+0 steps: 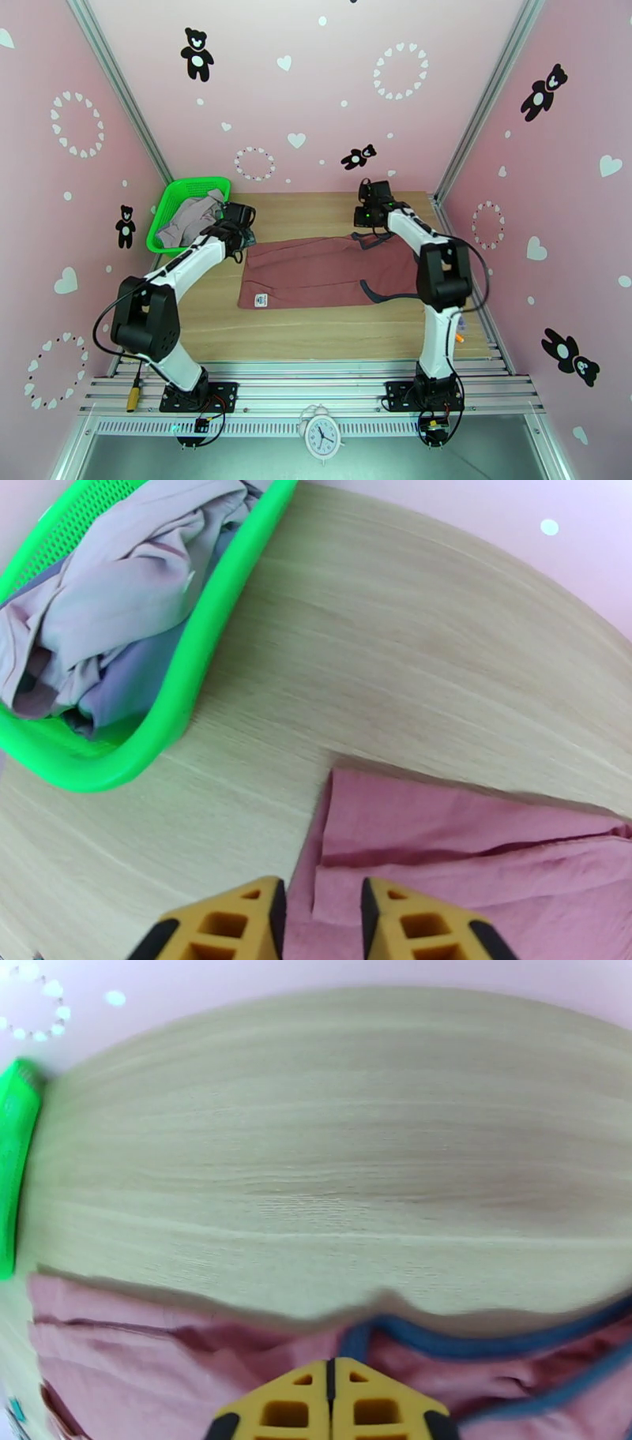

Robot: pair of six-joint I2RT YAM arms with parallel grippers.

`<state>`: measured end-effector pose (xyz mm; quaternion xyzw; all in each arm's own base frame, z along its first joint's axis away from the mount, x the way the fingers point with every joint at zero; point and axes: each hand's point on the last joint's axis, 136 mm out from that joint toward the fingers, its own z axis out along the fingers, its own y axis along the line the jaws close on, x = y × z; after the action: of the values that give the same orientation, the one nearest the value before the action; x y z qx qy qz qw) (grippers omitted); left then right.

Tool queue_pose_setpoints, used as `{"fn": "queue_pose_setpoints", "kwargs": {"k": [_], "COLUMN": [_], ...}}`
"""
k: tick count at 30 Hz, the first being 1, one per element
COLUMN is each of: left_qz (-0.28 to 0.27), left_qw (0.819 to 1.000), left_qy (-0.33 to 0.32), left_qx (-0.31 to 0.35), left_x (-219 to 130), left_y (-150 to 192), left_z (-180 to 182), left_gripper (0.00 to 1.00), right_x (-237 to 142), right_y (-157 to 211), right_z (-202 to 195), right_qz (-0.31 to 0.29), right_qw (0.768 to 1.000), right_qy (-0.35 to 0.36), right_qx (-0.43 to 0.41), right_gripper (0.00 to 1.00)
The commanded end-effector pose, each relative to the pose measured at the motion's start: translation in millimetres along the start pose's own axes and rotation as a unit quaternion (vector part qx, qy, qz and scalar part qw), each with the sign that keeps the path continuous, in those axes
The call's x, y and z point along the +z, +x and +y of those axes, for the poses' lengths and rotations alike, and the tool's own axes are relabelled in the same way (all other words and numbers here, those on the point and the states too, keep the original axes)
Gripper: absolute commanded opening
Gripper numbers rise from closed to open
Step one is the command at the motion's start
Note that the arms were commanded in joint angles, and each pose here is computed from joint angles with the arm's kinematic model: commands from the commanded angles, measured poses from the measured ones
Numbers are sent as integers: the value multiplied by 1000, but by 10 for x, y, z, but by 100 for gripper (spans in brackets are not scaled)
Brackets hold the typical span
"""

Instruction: Fold and stack the mixed laundry pile

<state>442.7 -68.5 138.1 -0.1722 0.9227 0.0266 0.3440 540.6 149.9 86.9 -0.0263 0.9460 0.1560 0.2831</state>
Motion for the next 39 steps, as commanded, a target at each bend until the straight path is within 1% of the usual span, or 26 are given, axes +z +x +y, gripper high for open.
{"fn": "queue_pose_setpoints", "kwargs": {"k": [1,7,9,15,19,21,24,27,29,32,34,36,39], "left_qz": [11,45,60,105,131,132,132,129,131,129,119,105,79], "left_qw": [1000,999,998,992,983,976,969,962,961,964,968,972,978], "left_qy": [-9,-7,-13,-62,-129,-169,-206,-238,-242,-231,-219,-208,-193], "left_qx": [14,25,27,22,23,24,22,34,39,40,35,26,13], "left_x": [75,373,509,855,965,915,816,736,724,719,679,581,350], "left_y": [-14,112,204,542,766,791,786,762,761,734,667,561,370], "left_z": [-21,-146,-159,-32,214,357,531,657,686,656,617,590,578], "left_gripper": [25,5,0,0,0,0,0,0,0,0,0,0,0], "right_x": [150,37,7,52,77,57,25,-22,-49,-111,-215,-391,-756], "right_y": [383,844,986,1268,1303,1264,1205,1129,1086,964,832,659,444], "right_z": [101,81,41,-55,-131,-177,-266,-402,-510,-544,-454,-317,-192], "right_qz": [64,75,79,97,103,101,101,99,99,93,80,55,18], "right_qw": [998,997,997,995,993,993,991,988,986,989,993,997,999], "right_qy": [-17,-6,7,28,48,63,88,116,131,117,88,58,39], "right_qx": [17,13,11,11,10,5,-5,-7,0,9,10,6,3], "right_gripper": [0,0,0,0,0,0,0,0,0,0,12,29,41]}}
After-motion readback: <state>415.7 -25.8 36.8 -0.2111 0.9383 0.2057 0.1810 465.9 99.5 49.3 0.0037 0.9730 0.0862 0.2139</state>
